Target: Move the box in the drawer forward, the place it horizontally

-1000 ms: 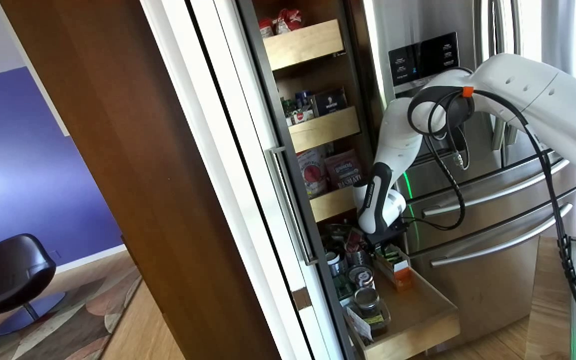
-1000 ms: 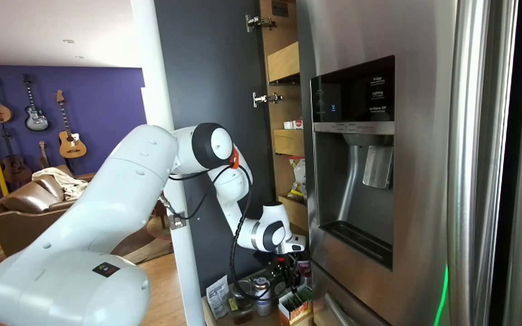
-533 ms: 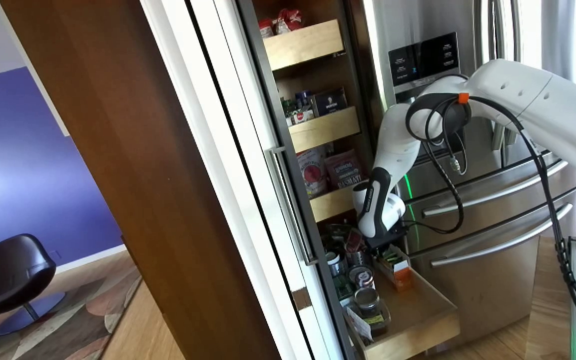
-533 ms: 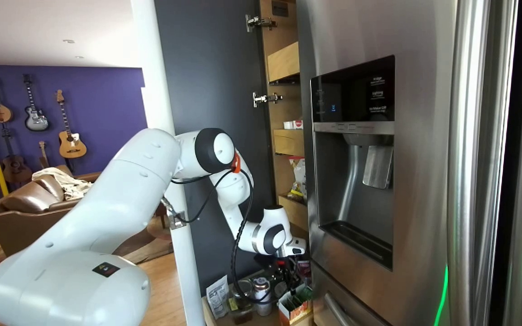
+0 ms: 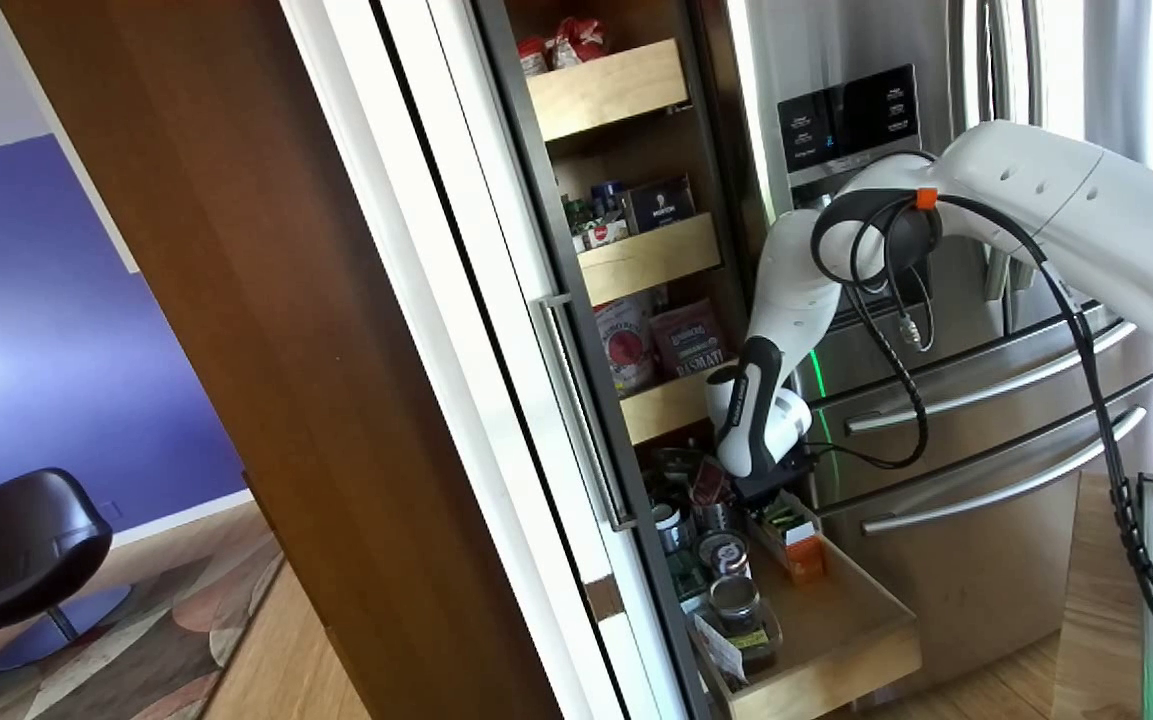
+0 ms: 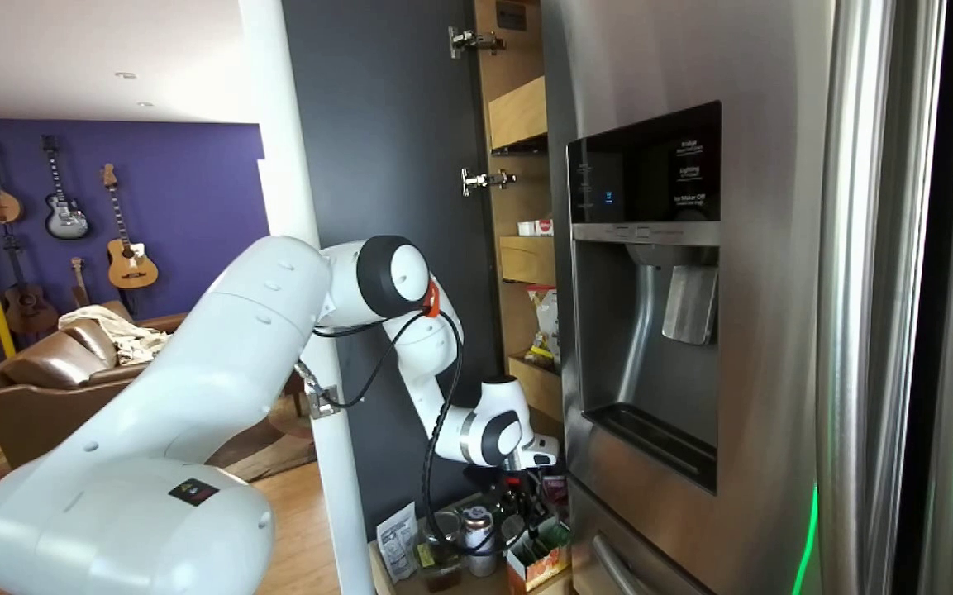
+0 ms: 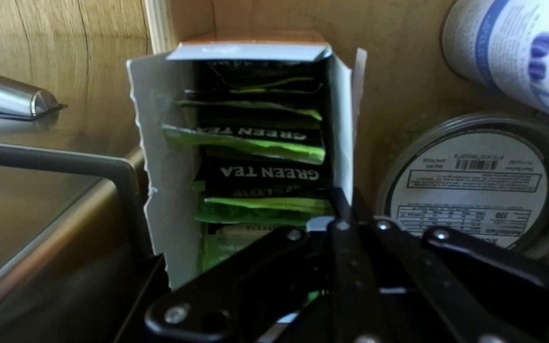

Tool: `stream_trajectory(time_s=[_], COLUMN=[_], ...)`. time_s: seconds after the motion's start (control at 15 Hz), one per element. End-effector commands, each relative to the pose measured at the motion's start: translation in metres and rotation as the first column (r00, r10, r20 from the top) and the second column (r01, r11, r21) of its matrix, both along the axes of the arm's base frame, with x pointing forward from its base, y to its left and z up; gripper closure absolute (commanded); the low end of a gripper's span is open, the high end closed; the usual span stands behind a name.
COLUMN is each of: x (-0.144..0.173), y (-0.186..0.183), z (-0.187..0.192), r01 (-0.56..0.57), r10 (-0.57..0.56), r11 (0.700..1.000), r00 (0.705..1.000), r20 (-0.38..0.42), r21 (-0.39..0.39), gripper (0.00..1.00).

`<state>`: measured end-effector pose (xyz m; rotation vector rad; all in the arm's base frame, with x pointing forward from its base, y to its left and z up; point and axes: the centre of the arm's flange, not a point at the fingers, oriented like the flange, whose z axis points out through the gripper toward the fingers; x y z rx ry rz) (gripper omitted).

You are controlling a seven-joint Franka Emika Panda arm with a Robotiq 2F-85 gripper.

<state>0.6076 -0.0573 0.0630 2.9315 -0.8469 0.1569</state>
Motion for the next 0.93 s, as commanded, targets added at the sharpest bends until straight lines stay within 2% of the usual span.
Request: stream_trajectory(time_s=[0.0, 0.4, 0.67, 0.87], x=[-0.006, -0.028, -0.051, -0.065], y=[0.004, 0.016, 0.037, 0.051], z=[0.000, 0.018, 0.026, 0.029], r01=[0.000, 0.009, 0.037, 0.120], r10=[0.000, -0.009, -0.034, -0.109], r11=[1.000, 1.000, 0.999, 0.991], r00=[1.000, 1.000, 0.996, 0.981], r20=[-0.012, -0.029, -0.088, -0.159], r21=[0.006, 0.008, 0.027, 0.061], gripper=[1.00, 1.00, 1.00, 1.00])
